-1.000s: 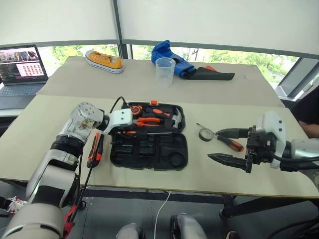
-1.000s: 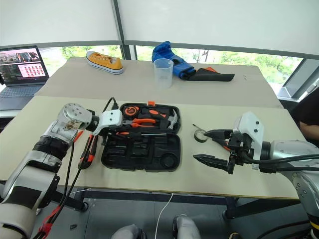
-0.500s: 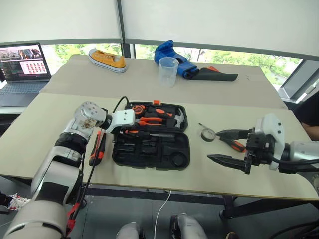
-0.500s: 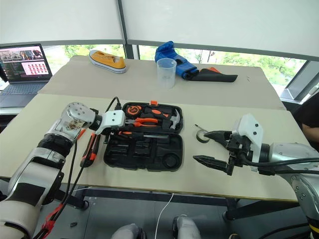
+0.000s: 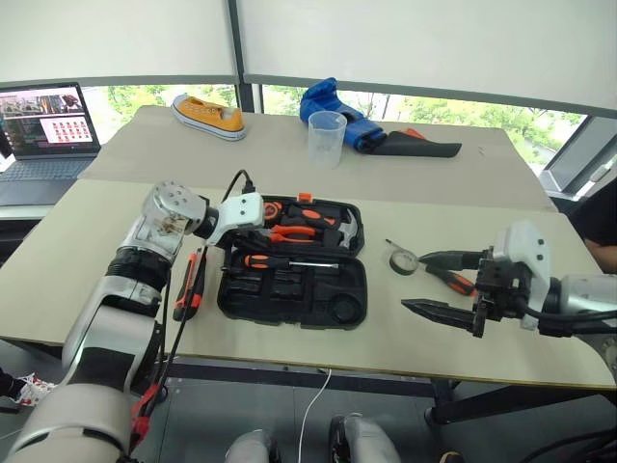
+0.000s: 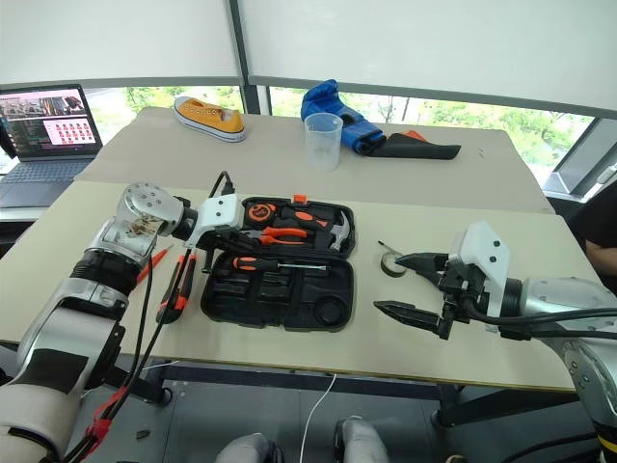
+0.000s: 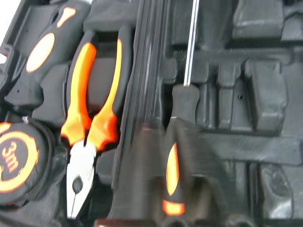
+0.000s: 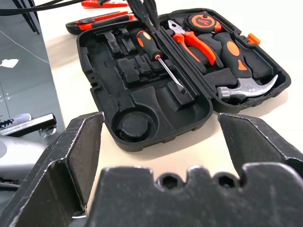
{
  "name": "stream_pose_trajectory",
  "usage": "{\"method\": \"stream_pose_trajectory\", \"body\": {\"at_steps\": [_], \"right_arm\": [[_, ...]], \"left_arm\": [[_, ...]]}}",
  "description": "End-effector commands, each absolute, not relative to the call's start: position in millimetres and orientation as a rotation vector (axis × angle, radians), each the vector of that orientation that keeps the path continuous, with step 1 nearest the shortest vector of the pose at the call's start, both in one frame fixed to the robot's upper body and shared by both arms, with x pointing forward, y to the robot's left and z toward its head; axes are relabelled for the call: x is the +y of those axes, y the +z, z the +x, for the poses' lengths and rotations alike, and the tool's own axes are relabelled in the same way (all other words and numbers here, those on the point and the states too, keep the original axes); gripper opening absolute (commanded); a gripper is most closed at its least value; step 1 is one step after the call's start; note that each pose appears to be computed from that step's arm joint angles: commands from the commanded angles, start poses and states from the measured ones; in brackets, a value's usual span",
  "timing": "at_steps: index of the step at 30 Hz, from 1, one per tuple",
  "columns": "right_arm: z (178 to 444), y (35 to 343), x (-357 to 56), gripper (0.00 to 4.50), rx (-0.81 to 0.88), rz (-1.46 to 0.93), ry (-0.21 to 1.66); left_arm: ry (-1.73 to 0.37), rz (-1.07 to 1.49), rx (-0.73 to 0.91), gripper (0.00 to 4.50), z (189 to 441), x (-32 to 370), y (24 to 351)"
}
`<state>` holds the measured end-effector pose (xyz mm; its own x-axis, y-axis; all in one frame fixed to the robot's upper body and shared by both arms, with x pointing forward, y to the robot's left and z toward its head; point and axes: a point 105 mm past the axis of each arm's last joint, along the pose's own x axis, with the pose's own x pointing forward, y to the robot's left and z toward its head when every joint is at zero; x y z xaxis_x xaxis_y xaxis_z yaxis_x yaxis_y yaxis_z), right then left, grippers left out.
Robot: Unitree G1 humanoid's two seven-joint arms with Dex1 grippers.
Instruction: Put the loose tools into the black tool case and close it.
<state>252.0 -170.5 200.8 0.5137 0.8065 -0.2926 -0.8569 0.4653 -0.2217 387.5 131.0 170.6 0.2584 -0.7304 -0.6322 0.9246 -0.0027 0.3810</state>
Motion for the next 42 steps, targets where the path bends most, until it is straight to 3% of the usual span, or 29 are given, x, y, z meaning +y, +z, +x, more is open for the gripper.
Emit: {"method": "stream_pose_trajectory", "body": {"at_steps": [1,15,28,33,37,38,39,42], "right_arm": [[259,203,-168,4.5,0.119,-0.393,1.025],[275,198,-157,4.5,0.103,-0.39,1.041],[281,191,-150,4.5,0.103,-0.382,1.053],[284,192,-146,4.5,0.094,-0.379,1.074],[287,192,-142,4.5,0.085,-0.383,1.101],[288,193,-140,4.5,0.079,-0.385,1.113],[289,193,-138,4.5,0.073,-0.386,1.125],[290,196,-128,4.5,0.048,-0.392,1.163]], "left_arm": [[-1.36,0.859,0.254,0.05,384,124,175],[-1.31,0.935,0.3,0.05,394,115,150],[-1.343,0.971,0.357,0.05,388,120,126],[-1.297,0.946,0.334,0.05,392,124,131],[-1.2,0.77,0.267,0.05,395,139,162],[-1.153,0.663,0.247,0.56,393,149,178],[-1.118,0.575,0.234,0.73,389,158,190],[-0.972,0.408,0.212,1.87,370,196,213]]}}
